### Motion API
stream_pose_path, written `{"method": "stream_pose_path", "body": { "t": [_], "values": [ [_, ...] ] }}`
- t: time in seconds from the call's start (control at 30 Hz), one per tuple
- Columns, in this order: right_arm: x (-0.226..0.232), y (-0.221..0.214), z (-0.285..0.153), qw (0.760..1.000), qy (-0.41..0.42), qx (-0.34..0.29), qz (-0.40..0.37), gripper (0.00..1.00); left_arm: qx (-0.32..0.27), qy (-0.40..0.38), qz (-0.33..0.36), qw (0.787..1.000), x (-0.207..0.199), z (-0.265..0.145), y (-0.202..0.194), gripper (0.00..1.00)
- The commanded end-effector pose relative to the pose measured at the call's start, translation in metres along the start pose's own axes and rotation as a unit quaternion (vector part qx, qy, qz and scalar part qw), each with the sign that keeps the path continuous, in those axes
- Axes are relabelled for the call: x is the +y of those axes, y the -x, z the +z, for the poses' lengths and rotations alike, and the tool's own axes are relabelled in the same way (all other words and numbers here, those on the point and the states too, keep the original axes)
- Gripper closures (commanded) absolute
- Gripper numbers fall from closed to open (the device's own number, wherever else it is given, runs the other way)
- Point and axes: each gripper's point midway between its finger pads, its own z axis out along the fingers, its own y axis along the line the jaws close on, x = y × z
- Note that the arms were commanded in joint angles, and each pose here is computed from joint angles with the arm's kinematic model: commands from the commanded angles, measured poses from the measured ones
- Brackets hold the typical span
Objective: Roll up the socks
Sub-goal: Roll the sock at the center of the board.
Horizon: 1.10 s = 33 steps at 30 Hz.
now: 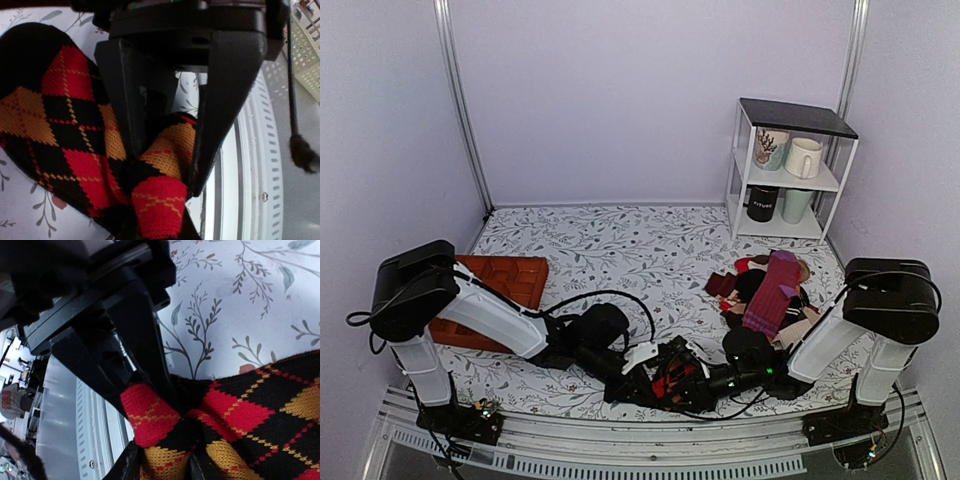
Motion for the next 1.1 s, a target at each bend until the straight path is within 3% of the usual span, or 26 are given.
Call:
{"method": "stream_pose_path", "body": {
  "t": [0.0,0.17,0.3,0.5,0.67,0.83,1.07],
  "values": [
    [-0.076,-0.081,-0.020,0.972,-0.193,0.124,0.056,0.61,0.141,0.018,-0.106,0.984,0.002,0.019,-0.083,1.00],
    [-0.066,-0.031,-0.035,0.975,-0.217,0.033,0.027,0.48,0.138,0.026,-0.147,0.979,0.006,0.014,-0.084,1.00],
    [-0.056,-0.002,-0.051,0.972,-0.234,-0.017,0.015,0.43,0.143,0.038,-0.174,0.974,0.011,0.010,-0.087,1.00],
    [-0.040,0.005,-0.062,0.977,-0.212,-0.027,-0.009,0.43,0.142,0.030,-0.232,0.962,0.020,0.002,-0.098,1.00],
    [-0.014,0.008,-0.073,0.986,-0.133,-0.081,-0.068,0.43,0.176,0.031,-0.270,0.946,0.026,0.006,-0.128,1.00],
    [0.004,0.022,-0.078,0.978,-0.097,-0.121,-0.142,0.43,0.185,0.031,-0.282,0.941,0.027,0.007,-0.131,1.00],
    [0.027,0.032,-0.065,0.969,-0.065,-0.142,-0.189,0.42,0.204,0.031,-0.288,0.935,0.028,0.008,-0.133,1.00]
  ]
}}
